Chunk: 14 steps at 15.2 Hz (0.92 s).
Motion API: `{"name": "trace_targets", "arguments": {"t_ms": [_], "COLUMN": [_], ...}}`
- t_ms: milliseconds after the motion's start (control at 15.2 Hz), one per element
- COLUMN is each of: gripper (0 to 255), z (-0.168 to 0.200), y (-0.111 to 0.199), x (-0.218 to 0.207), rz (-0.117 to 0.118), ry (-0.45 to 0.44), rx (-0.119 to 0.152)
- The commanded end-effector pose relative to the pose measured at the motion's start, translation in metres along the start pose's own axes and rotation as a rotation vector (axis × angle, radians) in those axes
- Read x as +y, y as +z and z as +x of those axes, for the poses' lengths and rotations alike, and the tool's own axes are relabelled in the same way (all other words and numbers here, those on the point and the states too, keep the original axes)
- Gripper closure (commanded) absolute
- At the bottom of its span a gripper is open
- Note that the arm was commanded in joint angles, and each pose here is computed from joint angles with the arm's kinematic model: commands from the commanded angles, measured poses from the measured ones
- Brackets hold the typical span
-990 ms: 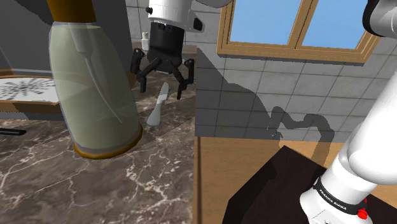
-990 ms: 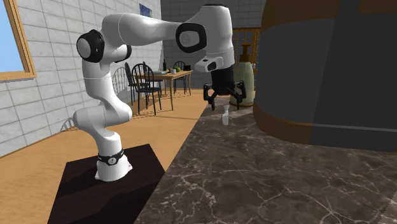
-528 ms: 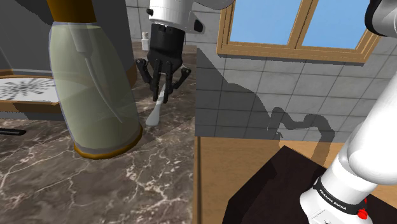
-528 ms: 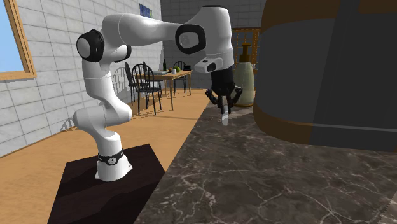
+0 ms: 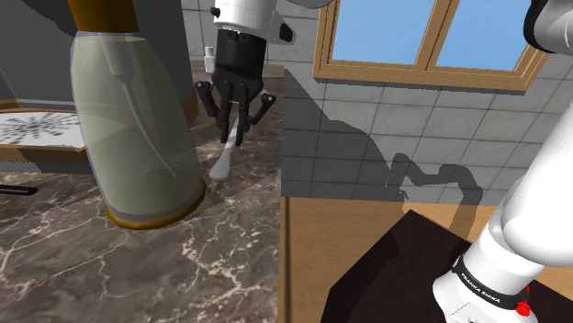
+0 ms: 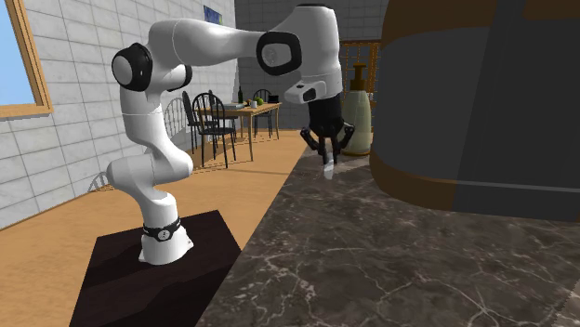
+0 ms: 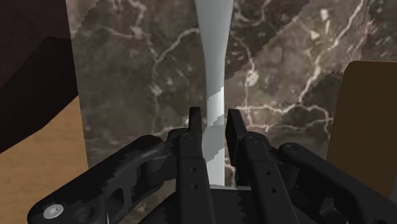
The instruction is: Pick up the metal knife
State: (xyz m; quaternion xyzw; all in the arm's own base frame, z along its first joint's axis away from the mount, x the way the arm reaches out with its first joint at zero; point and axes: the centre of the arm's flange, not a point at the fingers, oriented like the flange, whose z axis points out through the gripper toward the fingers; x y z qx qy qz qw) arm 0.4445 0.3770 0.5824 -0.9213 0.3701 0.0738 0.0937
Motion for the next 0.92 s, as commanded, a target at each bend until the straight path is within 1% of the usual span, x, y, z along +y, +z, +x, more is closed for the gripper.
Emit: {"name": "trace_targets", "arguments": {"t_ms": [0, 726, 858], "gripper": [255, 255, 255], "z": [-0.002, -0.014, -0.014], "y": [-0.009, -0.065, -0.066], "x": [-0.002, -0.008, -0.009], "rz": [-0.002, -0.002, -0.002], "ry": [0.0, 0.0, 0.001], "rx": [-0.001, -0.001, -0.001]}}
